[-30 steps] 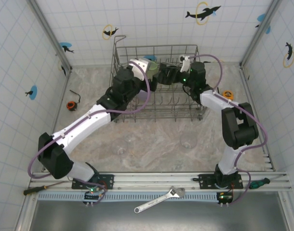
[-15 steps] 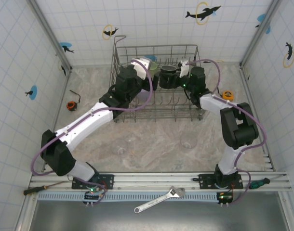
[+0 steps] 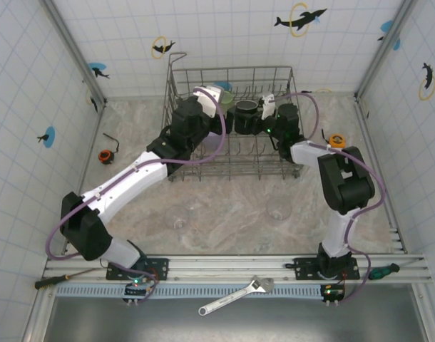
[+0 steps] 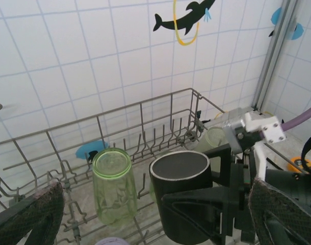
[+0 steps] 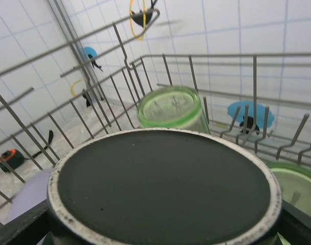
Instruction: Load the cups into the dish rack
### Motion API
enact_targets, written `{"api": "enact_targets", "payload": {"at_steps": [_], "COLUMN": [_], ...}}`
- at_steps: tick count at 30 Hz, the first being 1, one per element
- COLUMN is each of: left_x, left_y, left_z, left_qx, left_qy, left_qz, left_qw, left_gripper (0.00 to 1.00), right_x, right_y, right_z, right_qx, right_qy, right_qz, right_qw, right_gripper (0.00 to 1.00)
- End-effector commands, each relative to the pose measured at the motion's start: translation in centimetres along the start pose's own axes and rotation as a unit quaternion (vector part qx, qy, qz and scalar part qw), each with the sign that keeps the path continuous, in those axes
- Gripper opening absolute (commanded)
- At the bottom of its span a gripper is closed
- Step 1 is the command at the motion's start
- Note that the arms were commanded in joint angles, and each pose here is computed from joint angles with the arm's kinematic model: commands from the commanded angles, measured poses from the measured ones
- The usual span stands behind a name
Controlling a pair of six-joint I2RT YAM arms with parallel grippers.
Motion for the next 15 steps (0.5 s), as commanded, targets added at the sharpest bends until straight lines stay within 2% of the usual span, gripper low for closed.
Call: {"api": "enact_targets", "payload": {"at_steps": [1, 15], "left_x": [-0.1, -0.2], "left_y": [-0.4, -0.7], "left_z": [0.3, 0.0], "left_qx": [-0.005, -0.005], "left_qy": [-0.001, -0.005], "left_qz": [0.005, 0.005], "left_qw": [1.0, 1.0], "left_gripper": [0.95, 0.95], "right_x": [1.4, -0.1], "right_y": [-0.6, -1.6], "right_z": [3.5, 0.0], "right_qx": [-0.081, -0.037], "right_qy": [0.058, 0.079], "right_qz": [0.036, 0.021], "right_qw": [0.994, 0.996], "right_gripper": [0.0, 0.0]}}
Point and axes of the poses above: each hand's point on the last joint's axis, 136 mm out from that joint toward the fingers, its own y axis back along the fingers, its own x axis along the line the jaws close on, z = x × y, the point moved 10 cm from there along y, back along the fingers, and after that the axes turned 12 degrees about -y, right-handed, at the moved point
